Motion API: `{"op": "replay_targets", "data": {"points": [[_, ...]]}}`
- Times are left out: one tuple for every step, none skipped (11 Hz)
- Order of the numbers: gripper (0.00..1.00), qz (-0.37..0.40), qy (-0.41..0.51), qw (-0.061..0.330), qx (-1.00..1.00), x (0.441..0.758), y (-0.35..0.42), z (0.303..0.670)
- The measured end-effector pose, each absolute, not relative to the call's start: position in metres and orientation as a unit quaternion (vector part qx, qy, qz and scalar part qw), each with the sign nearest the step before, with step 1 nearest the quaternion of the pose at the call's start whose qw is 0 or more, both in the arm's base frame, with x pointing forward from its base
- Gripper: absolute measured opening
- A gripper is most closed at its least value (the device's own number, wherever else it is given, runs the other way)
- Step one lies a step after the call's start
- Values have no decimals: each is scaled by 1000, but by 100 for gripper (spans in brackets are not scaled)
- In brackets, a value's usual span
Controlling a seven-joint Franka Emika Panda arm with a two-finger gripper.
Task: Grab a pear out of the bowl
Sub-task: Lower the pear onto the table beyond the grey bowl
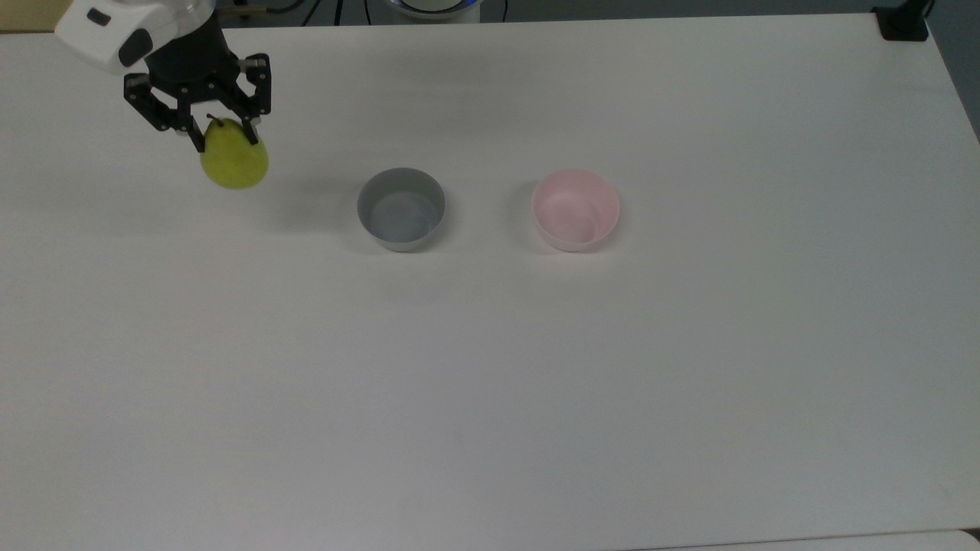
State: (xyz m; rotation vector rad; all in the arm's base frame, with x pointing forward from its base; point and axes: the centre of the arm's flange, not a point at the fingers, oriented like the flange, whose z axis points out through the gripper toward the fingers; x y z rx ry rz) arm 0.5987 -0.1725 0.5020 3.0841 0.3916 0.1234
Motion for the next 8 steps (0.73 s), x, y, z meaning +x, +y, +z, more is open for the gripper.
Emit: {"op": "replay_targets", "data": {"points": [[55, 39, 123, 18, 991, 599, -177, 486], [55, 34, 121, 19, 992, 601, -180, 469], [55, 28, 118, 19, 992, 603, -183, 455], [55, 26, 111, 12, 993, 605, -186, 443], [55, 25, 104, 5, 994, 608, -188, 432], [55, 20, 102, 2, 995, 610, -189, 423], [55, 14, 101, 0, 995, 611, -189, 414], [55, 16, 98, -1, 995, 614, -189, 405]]}}
